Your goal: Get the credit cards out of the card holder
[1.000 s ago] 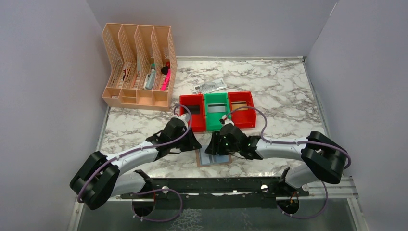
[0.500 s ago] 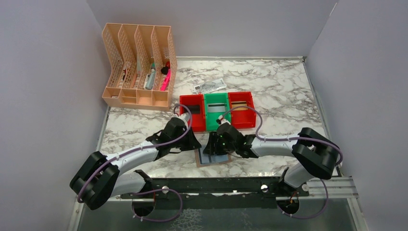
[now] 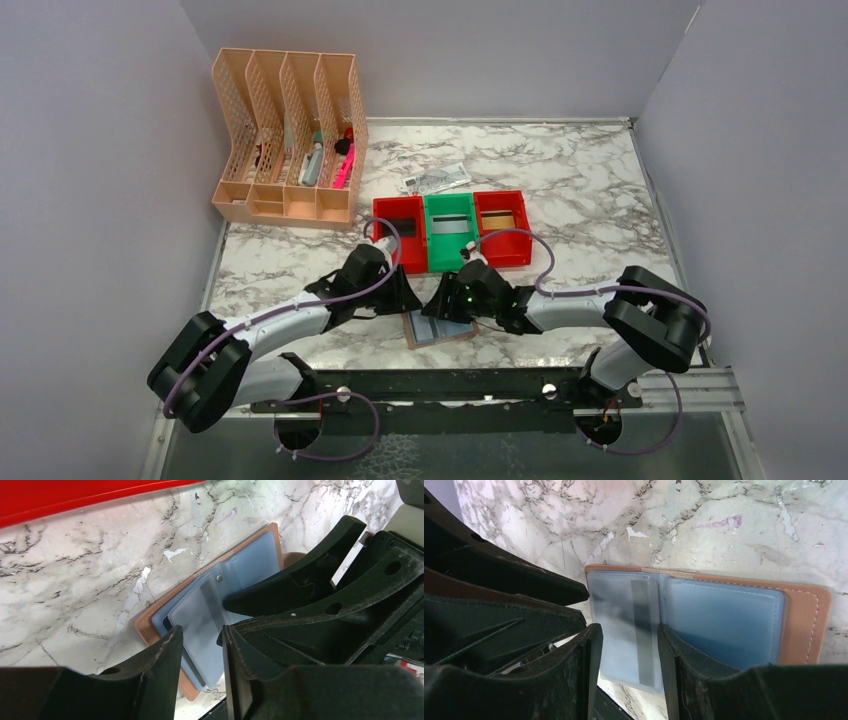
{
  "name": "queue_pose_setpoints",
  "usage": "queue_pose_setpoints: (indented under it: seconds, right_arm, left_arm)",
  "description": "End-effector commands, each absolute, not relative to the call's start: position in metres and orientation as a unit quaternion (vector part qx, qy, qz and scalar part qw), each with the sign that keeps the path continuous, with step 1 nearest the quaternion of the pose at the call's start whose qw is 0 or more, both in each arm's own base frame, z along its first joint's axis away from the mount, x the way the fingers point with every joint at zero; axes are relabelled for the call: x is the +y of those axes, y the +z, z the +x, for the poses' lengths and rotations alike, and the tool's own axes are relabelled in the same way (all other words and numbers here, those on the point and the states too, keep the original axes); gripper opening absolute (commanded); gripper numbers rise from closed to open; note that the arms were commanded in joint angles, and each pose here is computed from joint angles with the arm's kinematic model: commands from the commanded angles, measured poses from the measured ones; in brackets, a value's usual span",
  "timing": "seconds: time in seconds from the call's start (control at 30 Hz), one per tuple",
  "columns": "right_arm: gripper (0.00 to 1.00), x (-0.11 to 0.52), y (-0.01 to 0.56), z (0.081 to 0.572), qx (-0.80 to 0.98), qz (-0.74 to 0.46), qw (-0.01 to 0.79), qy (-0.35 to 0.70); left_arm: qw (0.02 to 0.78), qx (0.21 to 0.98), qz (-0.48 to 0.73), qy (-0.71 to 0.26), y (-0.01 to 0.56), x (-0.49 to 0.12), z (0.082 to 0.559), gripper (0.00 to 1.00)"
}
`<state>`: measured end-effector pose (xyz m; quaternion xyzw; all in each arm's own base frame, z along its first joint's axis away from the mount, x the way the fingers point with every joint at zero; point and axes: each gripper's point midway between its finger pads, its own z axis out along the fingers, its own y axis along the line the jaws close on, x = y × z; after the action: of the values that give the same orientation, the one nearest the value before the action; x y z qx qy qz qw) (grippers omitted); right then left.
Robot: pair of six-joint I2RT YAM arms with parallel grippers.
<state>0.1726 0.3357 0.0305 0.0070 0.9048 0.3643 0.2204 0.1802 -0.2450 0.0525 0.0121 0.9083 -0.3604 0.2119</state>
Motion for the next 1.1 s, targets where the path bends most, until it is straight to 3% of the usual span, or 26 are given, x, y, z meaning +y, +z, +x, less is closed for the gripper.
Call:
queue_pose_setpoints:
  seconds: [0.0,0.1,0.23,0.57,0.93,1.07]
  right_arm:
    - [0.51,0.295,-0.019,0.151,0.944,0.023,0.173,0.280]
    - [0.51,0.295,-0.019,0.150,0.943,0.025,0.171,0.283]
    - [0.51,0.296,-0.018,0.151,0.943,0.024,0.170,0.285]
    - [0.51,0.297,-0.016,0.152,0.940,0.027,0.168,0.295]
    - [0.51,0.300,-0.008,0.152,0.933,0.030,0.169,0.317]
    - [0.52,0.306,0.002,0.154,0.924,0.020,0.174,0.339]
  left_arm:
    - [0.225,0.907,0.008,-0.357,0.057,-0.244,0.183,0.44]
    - [0.232,0.910,0.010,-0.345,0.058,-0.239,0.185,0.51]
    - [0.230,0.913,0.008,-0.336,0.055,-0.237,0.184,0.52]
    - [0.214,0.892,0.016,-0.397,0.060,-0.260,0.180,0.38]
    - [0.198,0.890,0.020,-0.409,0.058,-0.269,0.175,0.32]
    - [0.197,0.883,0.025,-0.426,0.065,-0.274,0.173,0.24]
